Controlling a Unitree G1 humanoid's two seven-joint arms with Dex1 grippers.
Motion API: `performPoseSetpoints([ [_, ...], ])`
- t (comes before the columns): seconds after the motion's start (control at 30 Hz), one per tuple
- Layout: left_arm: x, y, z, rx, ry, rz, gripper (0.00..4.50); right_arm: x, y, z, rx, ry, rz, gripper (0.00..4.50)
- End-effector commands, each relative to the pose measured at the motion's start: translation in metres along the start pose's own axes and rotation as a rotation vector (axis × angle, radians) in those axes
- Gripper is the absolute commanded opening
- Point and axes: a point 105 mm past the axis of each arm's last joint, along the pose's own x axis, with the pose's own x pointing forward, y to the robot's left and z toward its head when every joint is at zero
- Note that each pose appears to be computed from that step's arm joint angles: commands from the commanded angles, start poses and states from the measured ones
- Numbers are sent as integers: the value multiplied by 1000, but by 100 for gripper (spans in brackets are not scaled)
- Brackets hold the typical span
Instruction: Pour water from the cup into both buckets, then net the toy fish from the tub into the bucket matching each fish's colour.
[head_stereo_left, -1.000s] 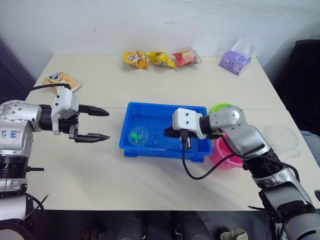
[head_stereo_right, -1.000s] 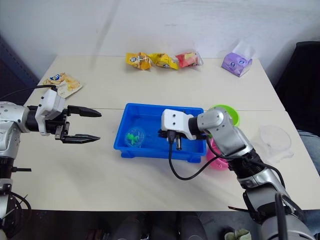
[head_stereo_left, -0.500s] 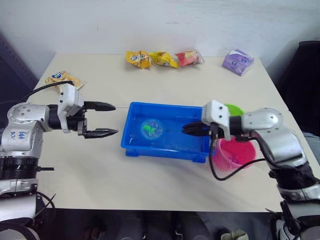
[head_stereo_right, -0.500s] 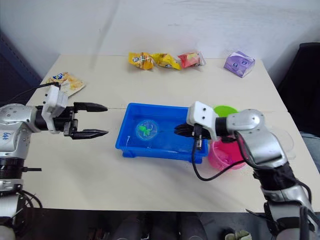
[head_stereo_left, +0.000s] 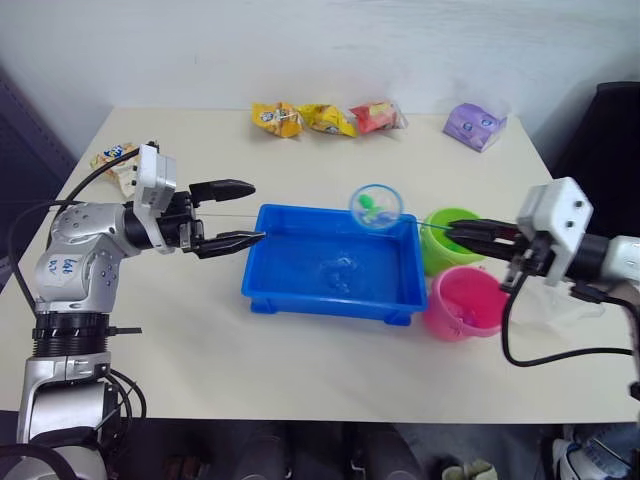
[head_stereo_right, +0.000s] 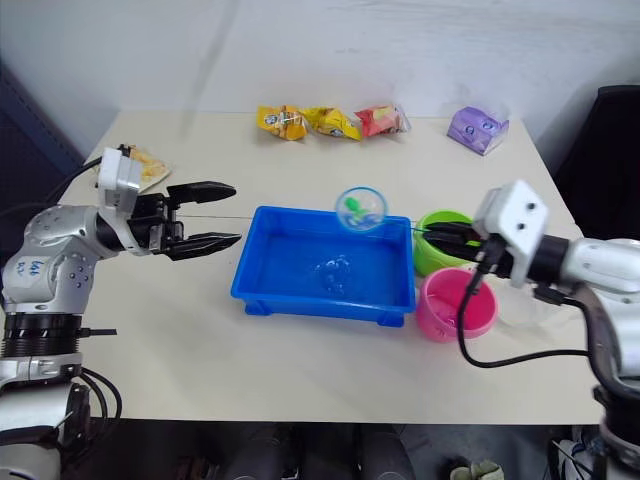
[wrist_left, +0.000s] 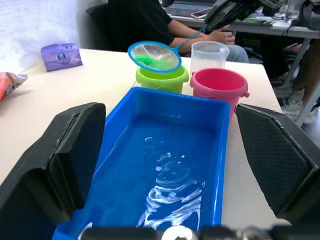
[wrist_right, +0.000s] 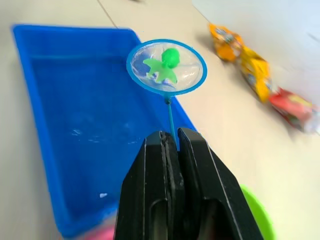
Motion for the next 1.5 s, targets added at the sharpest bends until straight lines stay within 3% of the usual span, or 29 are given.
performPoseSetpoints([
  [0.03, 4, -4, 11, 42, -31, -26, 444, -28, -26, -7, -64, 27, -151, 0],
  [0.33, 17, -5, 10, 47, -87, -25, 444, -47, -36, -63, -282, 209, -303, 0],
  [0.53, 26, -11, 4, 94, -97, -37, 444, -43, -21, -71, -736, 194, -331, 0],
  [0.8, 34, -13, -7, 64, -135, -13, 444, -53, -10, -87, -1136, 229, -393, 0],
  [1.0, 51, -28, -20, 36, -145, -70, 444, -49, -1, -98, -1237, 220, -364, 0],
  [1.27, 66, -36, -25, 26, -155, -110, 444, -55, -15, -97, -1357, 244, -409, 0],
  [1.5, 63, -36, -25, 29, -150, -104, 444, -51, -19, -83, -1289, 191, -458, 0],
])
